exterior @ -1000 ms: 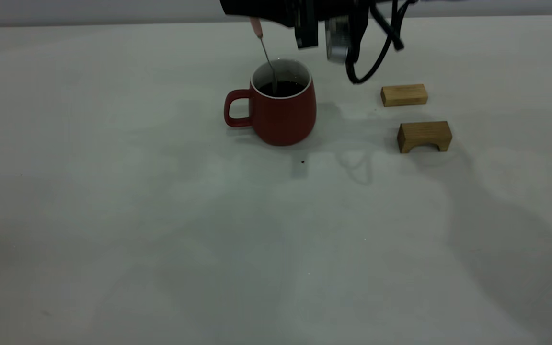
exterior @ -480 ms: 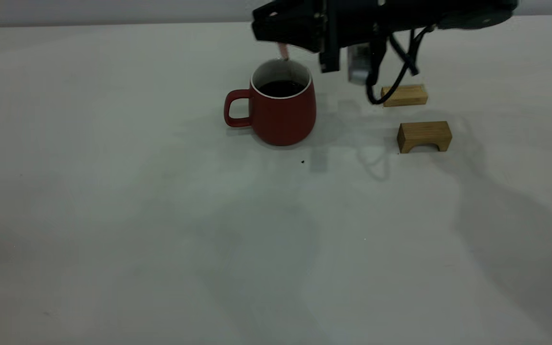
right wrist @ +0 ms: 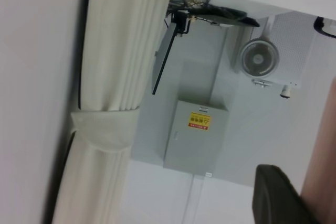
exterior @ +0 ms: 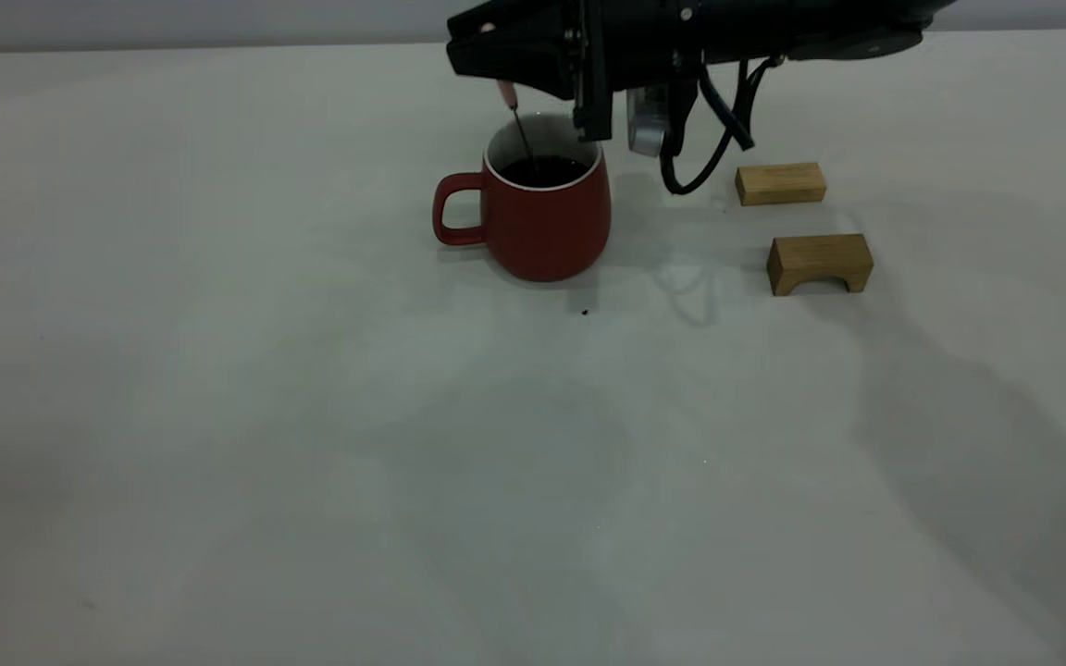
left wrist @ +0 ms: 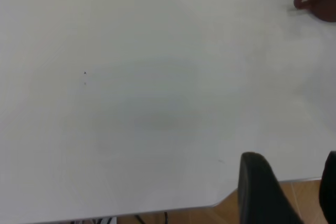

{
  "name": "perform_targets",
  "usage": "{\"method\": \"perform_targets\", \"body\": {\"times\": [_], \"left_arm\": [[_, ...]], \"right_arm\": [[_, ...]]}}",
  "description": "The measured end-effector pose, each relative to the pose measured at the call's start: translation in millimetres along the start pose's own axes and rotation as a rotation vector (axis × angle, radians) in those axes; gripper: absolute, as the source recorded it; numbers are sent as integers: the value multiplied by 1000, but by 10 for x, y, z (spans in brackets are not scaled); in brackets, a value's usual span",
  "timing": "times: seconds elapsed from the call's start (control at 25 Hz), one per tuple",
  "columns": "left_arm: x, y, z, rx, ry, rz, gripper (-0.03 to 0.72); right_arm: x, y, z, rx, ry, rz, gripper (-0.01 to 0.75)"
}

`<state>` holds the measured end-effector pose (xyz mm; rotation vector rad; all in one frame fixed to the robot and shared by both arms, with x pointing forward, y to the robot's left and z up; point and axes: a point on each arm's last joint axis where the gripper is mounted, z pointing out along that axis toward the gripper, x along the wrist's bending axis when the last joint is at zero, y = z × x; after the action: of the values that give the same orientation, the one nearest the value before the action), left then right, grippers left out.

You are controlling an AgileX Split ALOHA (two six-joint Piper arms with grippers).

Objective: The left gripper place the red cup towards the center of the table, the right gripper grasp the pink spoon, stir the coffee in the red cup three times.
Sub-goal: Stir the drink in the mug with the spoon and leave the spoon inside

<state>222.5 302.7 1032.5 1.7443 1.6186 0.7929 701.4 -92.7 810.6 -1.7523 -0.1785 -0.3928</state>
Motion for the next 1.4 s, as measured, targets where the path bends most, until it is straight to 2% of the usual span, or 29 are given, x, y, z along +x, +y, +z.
{"method": "perform_targets", "body": {"times": [0.24,0.48,0.64,0.8,1.08,1.2,1.4], "left_arm": [[0,0,0,0,0,0,353],[0,0,0,0,0,0,353],[0,0,0,0,0,0,353],[0,0,0,0,0,0,353],[0,0,0,0,0,0,353],[0,0,0,0,0,0,353],[0,0,0,0,0,0,353]], "right_arm": [[-172,61,-154,-43,-5,89,130],[-326,-21,70,-28,-61,120,130],[-208,-43,138,-5,-51,72,130],[-141,24,9,-14,-21,85,130],[-279,101,-117,-40,-22,159,130],[-290,50,19,-26,-47,136,130],[-139,27,170,9,-38,62,130]]}}
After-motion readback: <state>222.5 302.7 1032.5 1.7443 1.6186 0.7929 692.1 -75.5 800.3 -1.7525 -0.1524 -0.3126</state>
